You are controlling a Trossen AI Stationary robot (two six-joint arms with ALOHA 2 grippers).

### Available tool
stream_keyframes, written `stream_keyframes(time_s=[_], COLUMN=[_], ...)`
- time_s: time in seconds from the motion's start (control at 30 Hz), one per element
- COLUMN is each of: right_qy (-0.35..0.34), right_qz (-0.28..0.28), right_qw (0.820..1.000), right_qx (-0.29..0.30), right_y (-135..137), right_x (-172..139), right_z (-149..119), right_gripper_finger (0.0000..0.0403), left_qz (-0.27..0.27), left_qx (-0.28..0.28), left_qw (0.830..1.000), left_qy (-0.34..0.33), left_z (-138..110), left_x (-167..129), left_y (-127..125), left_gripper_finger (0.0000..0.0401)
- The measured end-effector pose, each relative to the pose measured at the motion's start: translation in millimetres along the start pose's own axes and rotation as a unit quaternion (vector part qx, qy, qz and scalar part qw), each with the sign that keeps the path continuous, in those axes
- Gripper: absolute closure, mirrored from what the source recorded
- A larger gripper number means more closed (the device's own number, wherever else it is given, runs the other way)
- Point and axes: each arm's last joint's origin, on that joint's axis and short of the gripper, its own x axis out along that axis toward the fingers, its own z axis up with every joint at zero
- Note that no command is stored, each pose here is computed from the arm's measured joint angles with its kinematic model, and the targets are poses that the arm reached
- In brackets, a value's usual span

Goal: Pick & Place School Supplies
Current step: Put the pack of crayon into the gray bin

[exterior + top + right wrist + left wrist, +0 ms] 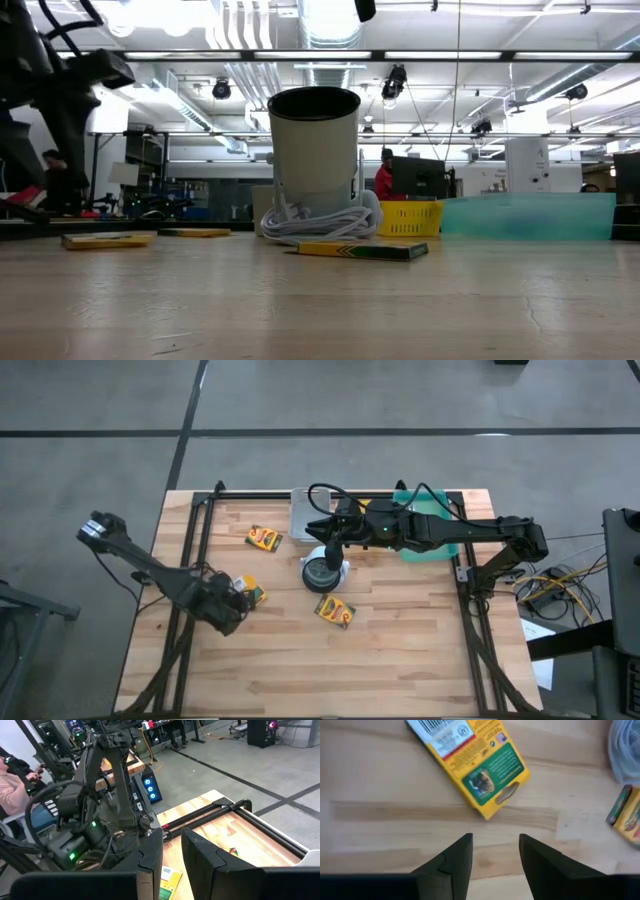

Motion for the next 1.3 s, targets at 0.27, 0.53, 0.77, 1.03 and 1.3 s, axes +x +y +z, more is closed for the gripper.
stream_keyframes(time_s=[0.27, 0.53, 0.77, 1.03, 1.3], right_qy=[0.000, 0.000, 0.000, 0.000, 0.000], right_qz=[0.000, 0.000, 0.000, 0.000, 0.000], right_qw=[1.000, 1.000, 1.000, 1.000, 1.000], right_qx=[0.000, 0.000, 0.000, 0.000, 0.000], right_y=[0, 0, 0, 0, 0], right_x=[0, 0, 0, 0, 0], right_z=[0, 0, 0, 0, 0], right_gripper_finger=[0.0335, 0.0335, 0.0335, 0.0335, 0.0335], left_qz=[0.007, -0.012, -0.005, 0.003, -0.021], left_qx=[-0.103, -0.148, -0.155, -0.141, -0.050], left_qw=[0.995, 0.988, 0.987, 0.989, 0.996], left_qy=[-0.016, -0.032, -0.042, -0.038, -0.076], left_z=[-17, -24, -29, -35, -36], left_x=[22, 32, 42, 45, 42], left_y=[-9, -13, -13, -11, -7], left_gripper_finger=[0.0236, 0.0241, 0.0255, 0.0257, 0.0256])
